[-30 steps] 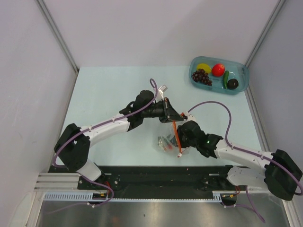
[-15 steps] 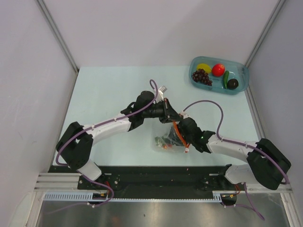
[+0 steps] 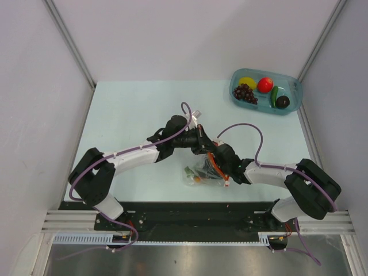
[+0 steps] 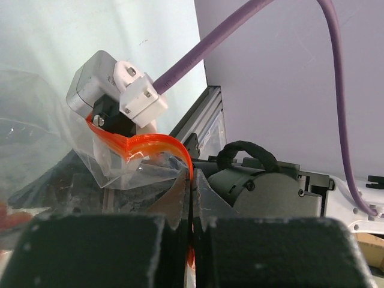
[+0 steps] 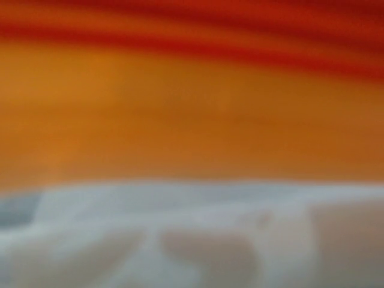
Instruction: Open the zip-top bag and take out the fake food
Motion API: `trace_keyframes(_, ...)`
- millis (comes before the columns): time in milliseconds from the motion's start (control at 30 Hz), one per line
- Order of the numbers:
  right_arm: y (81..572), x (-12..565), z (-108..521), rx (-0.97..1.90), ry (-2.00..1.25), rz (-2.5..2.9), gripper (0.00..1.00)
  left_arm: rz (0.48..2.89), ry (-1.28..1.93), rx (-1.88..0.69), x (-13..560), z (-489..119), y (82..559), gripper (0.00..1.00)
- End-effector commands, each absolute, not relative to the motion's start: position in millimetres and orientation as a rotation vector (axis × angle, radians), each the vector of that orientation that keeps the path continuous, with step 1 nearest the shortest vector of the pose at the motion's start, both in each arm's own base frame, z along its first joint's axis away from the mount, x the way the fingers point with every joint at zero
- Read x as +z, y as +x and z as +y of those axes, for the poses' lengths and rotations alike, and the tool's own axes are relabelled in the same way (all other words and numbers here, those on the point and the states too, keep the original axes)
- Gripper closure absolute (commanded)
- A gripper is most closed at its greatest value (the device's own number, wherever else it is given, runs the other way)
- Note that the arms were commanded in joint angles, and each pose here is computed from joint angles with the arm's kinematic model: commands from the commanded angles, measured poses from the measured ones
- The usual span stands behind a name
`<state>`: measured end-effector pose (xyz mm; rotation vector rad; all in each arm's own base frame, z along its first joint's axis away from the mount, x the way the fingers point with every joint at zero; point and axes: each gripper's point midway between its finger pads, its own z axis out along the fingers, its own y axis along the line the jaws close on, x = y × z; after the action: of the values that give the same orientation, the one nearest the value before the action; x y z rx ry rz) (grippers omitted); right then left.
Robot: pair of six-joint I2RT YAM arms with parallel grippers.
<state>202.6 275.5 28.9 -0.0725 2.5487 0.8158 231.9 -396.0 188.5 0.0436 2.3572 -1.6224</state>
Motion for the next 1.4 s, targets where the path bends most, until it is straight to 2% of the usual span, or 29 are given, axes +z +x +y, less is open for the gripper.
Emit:
trace_keyframes(0,205.2,32.8,266.4,0.800,-0.083,2.542,0.67,2.298,0.072,-1.636,199.9,-393.5,235.0,1.00)
trace_keyframes(167,202.4,52.4,261.3,0.827,-0.087,2.517,0.89,2.299,0.087,-1.604,198.0,-386.1,236.8,1.00)
trace_keyframes(233,199.4,62.9,259.2,0.833,-0.087,2.512,0.92,2.303,0.109,-1.587,196.4,-383.1,236.4,1.00)
trace_keyframes(367,199.7,105.9,252.7,0.881,-0.050,2.435,0.92,2.345,0.227,-1.441,181.1,-367.9,235.9,1.00)
trace_keyframes(533,185.6,128.3,245.8,0.922,-0.036,2.439,0.92,2.328,0.348,-1.290,179.8,-354.8,240.5,1.00)
trace_keyframes(767,176.8,172.7,249.9,1.007,-0.067,2.375,0.93,2.326,0.426,-1.236,179.1,-348.1,237.6,1.00)
trace_keyframes(1067,217.7,183.5,269.2,0.939,0.044,2.349,0.95,2.251,0.472,-1.315,216.6,-366.3,229.5,1.00)
trace_keyframes(1367,235.9,204.7,274.2,0.882,0.056,2.363,0.99,2.251,0.579,-1.151,217.1,-366.6,225.5,1.00)
